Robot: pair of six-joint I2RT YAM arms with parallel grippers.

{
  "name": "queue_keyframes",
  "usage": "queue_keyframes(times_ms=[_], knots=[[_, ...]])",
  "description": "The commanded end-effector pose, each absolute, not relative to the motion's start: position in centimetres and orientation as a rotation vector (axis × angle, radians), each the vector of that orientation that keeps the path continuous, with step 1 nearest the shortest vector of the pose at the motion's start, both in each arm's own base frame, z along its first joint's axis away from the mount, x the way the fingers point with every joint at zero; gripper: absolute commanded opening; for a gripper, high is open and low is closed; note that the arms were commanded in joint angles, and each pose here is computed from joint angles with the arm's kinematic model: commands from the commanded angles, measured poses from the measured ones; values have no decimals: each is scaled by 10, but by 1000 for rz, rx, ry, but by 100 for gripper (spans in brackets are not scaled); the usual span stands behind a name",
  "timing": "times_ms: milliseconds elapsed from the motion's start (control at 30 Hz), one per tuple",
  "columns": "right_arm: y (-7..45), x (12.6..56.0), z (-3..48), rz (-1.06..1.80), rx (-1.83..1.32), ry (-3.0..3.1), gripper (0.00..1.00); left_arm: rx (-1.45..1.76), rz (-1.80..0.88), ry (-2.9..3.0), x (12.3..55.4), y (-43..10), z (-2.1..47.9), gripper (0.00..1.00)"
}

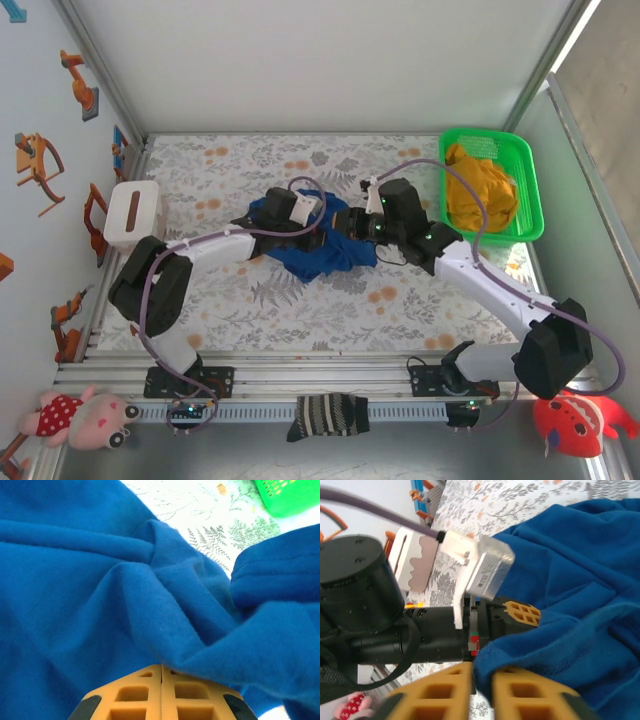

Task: Fold the inside-out t-shirt

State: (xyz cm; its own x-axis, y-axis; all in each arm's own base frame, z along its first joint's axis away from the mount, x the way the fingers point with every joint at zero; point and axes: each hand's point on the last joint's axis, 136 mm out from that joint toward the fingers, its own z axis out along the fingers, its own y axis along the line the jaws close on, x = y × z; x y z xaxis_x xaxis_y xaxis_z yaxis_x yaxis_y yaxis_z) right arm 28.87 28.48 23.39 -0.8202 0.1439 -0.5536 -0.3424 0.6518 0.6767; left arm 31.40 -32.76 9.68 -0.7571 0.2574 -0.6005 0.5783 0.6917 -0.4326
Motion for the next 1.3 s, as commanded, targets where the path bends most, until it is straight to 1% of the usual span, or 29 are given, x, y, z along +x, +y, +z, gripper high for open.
queue_keyframes(times_ms=[0, 33, 67, 100, 133, 200, 267, 367, 500, 633, 800, 967, 1100, 1267], knots=[[281, 294, 239, 1049, -136, 2250, 37, 556, -734, 2434, 317, -301, 98, 4], [276, 295, 241, 1012, -132, 2244, 41, 522, -700, 2437, 319, -291, 100, 15], [268, 298, 243, 971, -122, 2242, 44, 471, -660, 2440, 323, -279, 103, 28], [262, 301, 244, 936, -125, 2246, 45, 426, -633, 2436, 325, -267, 107, 39], [258, 303, 245, 905, -132, 2249, 45, 390, -614, 2431, 327, -257, 111, 46], [250, 306, 241, 819, -160, 2279, 46, 296, -545, 2414, 332, -232, 123, 56], [248, 307, 231, 760, -195, 2324, 46, 205, -496, 2403, 335, -210, 134, 62], [258, 302, 212, 780, -237, 2385, 47, 69, -411, 2425, 335, -177, 141, 73], [282, 285, 188, 813, -298, 2446, 48, -36, -392, 2504, 329, -152, 134, 77], [296, 269, 156, 702, -333, 2527, 49, -81, -371, 2583, 322, -140, 115, 78], [276, 265, 118, 445, -280, 2617, 49, -121, -383, 2651, 318, -137, 94, 79], [246, 265, 102, 289, -174, 2624, 50, -128, -343, 2689, 319, -134, 79, 80], [242, 266, 98, 264, -164, 2621, 50, -129, -344, 2701, 326, -137, 69, 80], [252, 276, 91, 240, -195, 2628, 49, -118, -380, 2717, 338, -147, 56, 81]])
